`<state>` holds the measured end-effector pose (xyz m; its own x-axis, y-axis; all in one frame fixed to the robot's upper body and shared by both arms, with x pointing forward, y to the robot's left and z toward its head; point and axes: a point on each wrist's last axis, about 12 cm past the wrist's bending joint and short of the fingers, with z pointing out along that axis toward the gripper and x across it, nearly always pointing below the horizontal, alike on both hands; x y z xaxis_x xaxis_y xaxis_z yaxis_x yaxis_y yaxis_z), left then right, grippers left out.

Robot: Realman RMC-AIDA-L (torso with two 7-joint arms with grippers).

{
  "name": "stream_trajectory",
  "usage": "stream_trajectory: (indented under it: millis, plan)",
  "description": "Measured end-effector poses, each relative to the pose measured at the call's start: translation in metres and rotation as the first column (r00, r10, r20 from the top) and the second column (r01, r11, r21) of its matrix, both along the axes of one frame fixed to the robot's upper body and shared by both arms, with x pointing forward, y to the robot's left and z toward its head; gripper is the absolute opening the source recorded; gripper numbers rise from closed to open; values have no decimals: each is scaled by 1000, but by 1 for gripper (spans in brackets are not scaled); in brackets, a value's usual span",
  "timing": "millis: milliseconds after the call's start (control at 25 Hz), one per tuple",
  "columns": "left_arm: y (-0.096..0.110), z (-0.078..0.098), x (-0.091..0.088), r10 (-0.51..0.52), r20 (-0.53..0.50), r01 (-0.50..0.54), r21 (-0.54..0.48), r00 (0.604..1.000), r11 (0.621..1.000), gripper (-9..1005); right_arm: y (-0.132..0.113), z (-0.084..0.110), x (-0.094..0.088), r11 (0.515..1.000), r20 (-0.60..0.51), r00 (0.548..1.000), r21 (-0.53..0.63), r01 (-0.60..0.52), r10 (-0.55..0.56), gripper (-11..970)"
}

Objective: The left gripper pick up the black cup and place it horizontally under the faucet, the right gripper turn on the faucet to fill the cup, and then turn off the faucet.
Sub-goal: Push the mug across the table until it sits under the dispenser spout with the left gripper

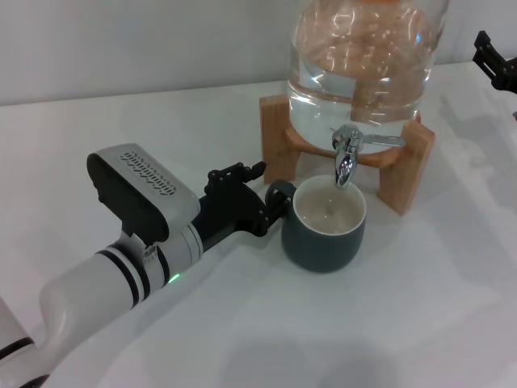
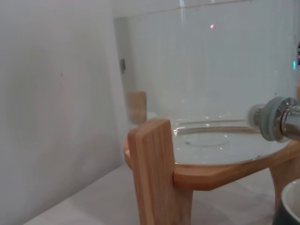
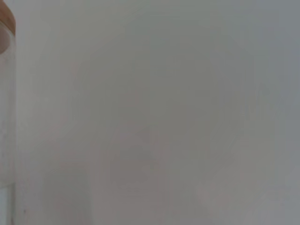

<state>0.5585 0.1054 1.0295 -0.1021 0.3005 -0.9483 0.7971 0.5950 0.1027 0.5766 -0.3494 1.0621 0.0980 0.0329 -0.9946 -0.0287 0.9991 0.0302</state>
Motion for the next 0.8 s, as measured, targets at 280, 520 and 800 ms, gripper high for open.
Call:
stream_trajectory:
  millis: [280, 520, 800]
  plan:
    - [1, -2, -2, 5, -9, -5, 7, 1000, 1000, 518, -1, -1, -2, 1000, 3, 1000, 2, 1, -1, 839]
    - [2, -5, -6, 9, -22, -9, 1, 1000, 1000, 521, -1, -2, -3, 1000, -1, 1000, 6, 3, -3, 839]
    - [3, -6, -10, 9, -25, -10, -15, 1000, 1000, 524, 0, -4, -5, 1000, -10, 1000, 12, 3, -2, 839]
